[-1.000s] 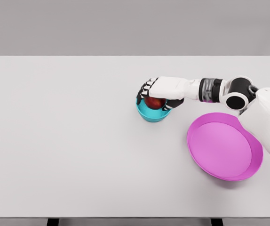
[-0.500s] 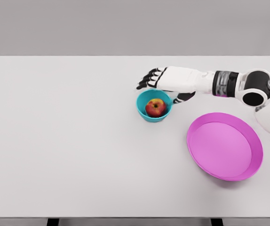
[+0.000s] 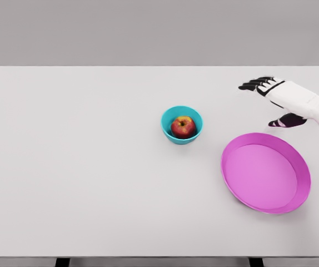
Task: Put the apple from the pink plate into the blue bowl with your right arm
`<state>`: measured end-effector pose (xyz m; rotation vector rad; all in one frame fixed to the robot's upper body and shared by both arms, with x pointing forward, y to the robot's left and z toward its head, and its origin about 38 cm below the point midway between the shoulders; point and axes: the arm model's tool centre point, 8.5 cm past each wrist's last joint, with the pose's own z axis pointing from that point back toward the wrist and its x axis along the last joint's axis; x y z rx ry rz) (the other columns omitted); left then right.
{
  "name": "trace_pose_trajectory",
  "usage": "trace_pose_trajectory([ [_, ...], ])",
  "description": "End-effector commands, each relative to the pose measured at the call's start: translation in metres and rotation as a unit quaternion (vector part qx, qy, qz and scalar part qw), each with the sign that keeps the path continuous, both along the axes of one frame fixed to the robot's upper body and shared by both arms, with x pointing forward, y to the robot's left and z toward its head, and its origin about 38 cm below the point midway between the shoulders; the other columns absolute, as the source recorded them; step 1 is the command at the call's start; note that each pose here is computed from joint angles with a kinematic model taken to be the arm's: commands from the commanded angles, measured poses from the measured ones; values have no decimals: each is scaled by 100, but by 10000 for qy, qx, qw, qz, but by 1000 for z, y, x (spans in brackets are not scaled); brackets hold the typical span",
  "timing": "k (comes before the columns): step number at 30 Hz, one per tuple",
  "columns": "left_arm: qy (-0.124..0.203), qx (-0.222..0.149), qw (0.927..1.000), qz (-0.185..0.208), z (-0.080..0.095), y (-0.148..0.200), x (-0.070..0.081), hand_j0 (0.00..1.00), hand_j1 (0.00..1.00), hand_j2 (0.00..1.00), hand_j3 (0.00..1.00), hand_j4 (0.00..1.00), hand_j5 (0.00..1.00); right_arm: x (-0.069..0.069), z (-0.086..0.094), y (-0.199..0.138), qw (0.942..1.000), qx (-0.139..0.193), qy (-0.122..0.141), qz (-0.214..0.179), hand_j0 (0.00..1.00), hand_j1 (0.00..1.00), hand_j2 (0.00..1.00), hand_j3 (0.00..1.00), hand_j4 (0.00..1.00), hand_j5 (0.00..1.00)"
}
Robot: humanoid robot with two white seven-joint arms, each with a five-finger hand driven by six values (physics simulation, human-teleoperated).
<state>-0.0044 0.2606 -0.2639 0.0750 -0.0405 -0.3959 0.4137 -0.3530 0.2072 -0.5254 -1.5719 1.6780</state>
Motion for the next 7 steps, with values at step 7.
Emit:
trace_pose_trajectory([
  [7, -24, -6, 10000, -56, 0, 0, 3, 100, 100, 100, 100, 100, 100, -1, 6, -14, 9993, 236, -117, -253, 100, 100, 100, 100, 100, 100],
])
